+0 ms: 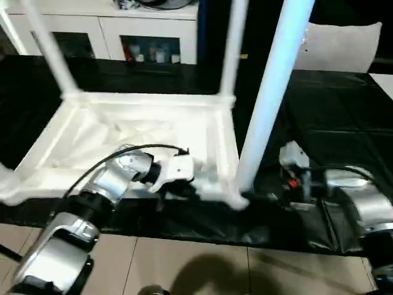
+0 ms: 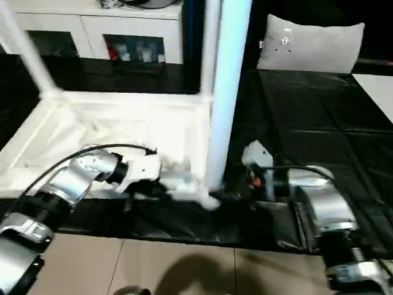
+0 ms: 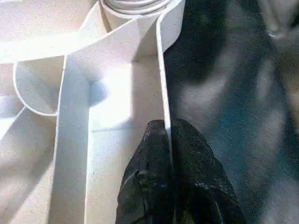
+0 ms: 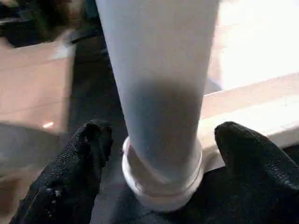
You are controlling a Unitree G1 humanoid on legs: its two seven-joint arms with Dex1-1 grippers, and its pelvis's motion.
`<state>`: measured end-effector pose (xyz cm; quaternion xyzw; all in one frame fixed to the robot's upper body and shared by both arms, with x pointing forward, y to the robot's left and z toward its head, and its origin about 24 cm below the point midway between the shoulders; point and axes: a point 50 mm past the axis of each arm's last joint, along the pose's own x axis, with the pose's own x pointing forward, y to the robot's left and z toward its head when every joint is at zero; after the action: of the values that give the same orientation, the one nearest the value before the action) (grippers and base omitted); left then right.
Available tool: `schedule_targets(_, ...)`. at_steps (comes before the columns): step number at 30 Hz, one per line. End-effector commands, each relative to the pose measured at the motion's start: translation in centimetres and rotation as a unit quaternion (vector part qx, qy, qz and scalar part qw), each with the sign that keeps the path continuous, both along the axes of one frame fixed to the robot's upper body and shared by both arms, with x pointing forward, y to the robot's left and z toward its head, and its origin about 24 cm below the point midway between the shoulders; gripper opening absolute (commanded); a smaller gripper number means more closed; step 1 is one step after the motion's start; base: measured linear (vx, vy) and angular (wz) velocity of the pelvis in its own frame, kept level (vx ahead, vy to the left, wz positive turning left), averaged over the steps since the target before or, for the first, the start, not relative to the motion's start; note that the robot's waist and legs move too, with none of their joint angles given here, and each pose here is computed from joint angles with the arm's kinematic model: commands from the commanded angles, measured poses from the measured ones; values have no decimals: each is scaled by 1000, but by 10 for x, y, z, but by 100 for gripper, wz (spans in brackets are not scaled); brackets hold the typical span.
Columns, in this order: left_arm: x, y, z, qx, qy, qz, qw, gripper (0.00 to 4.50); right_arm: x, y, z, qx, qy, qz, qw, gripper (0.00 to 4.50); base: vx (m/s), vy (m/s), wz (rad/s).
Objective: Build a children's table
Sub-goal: Rotate leg to tighten
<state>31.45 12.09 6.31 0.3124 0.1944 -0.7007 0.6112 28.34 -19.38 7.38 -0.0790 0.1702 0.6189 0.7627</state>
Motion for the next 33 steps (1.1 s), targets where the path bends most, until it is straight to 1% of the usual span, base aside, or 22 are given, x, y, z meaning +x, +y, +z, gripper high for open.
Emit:
schedule_targets(1, -15, -5, -13, 41, 29, -70, 996, 0, -1, 1, 4, 9, 10, 24, 1000, 341, 0, 0, 0)
schedule_targets(2, -16, -5, -14, 45, 30, -80, 995, 0, -2, 2, 5, 12, 15, 32, 999, 341, 0, 0, 0)
schedule_targets(3, -18, -5, -13, 47, 32, -91, 994, 0, -3, 3, 5, 13, 22, 44, 999, 327, 0, 0, 0)
schedule_targets(4, -18, -5, -13, 48, 33, -97, 994, 0, -4, 3, 5, 13, 25, 50, 998, 327, 0, 0, 0)
schedule_targets(6, -19, -5, -12, 47, 36, -106, 993, 0, -5, 5, 4, 15, 35, 62, 997, 308, 0, 0, 0)
schedule_targets(8, -20, -5, -11, 48, 37, -110, 992, 0, -6, 6, 3, 17, 38, 65, 997, 288, 0, 0, 0)
schedule_targets(9, -20, -4, -11, 48, 38, -113, 992, 0, -6, 6, 3, 18, 41, 69, 997, 288, 0, 0, 0)
schedule_targets(11, -21, -4, -11, 49, 40, -117, 991, 0, -8, 9, 2, 25, 53, 80, 995, 267, 0, 0, 0)
schedule_targets(14, -21, -4, -11, 50, 39, -118, 991, 0, -11, 13, 1, 31, 60, 89, 994, 245, 0, 0, 0)
schedule_targets(15, -21, -4, -11, 50, 39, -119, 991, 0, -11, 13, 0, 32, 61, 89, 994, 227, 0, 0, 0)
schedule_targets(16, -21, -4, -11, 50, 39, -119, 991, 0, -11, 14, 0, 33, 61, 89, 994, 227, 0, 0, 0)
schedule_targets(17, -21, -4, -11, 49, 41, -119, 991, 0, -11, 15, 0, 40, 65, 90, 993, 211, 0, 0, 0)
schedule_targets(20, -21, -4, -11, 41, 46, -113, 992, 0, -13, 17, -2, 52, 71, 91, 992, 202, 0, 0, 0)
schedule_targets(23, -19, -9, -9, 7, 65, -76, 995, 0, -16, 20, -3, 71, 76, 82, 991, 199, 0, 0, 0)
schedule_targets(24, -17, -11, -8, -5, 66, -48, 997, 0, -15, 22, -3, 80, 68, 62, 993, 199, 0, 0, 0)
schedule_targets(27, -13, -14, -7, -22, 68, -10, 997, 0, -12, 26, -6, 82, 55, 16, 995, 199, 0, 0, 0)
schedule_targets(28, -10, -16, -7, -29, 68, 11, 997, 0, -7, 28, -9, 71, 46, -22, 996, 199, 0, 0, 0)
schedule_targets(29, -10, -16, -7, -29, 68, 11, 997, 0, -7, 28, -9, 71, 46, -22, 996, 198, 0, 0, 0)
schedule_targets(30, -8, -19, -6, -38, 70, 33, 996, 0, 0, 32, -12, 62, 37, -66, 995, 198, 0, 0, 0)
schedule_targets(31, -5, -24, -5, -49, 70, 64, 994, 0, 10, 39, -16, 52, 26, -137, 989, 198, 0, 0, 0)
schedule_targets(32, -4, -25, -5, -51, 69, 71, 994, 0, 11, 40, -16, 51, 25, -149, 987, 197, 0, 0, 0)
schedule_targets(33, -3, -30, -4, -58, 66, 93, 992, 0, 17, 46, -17, 50, 21, -191, 980, 196, 0, 0, 0)
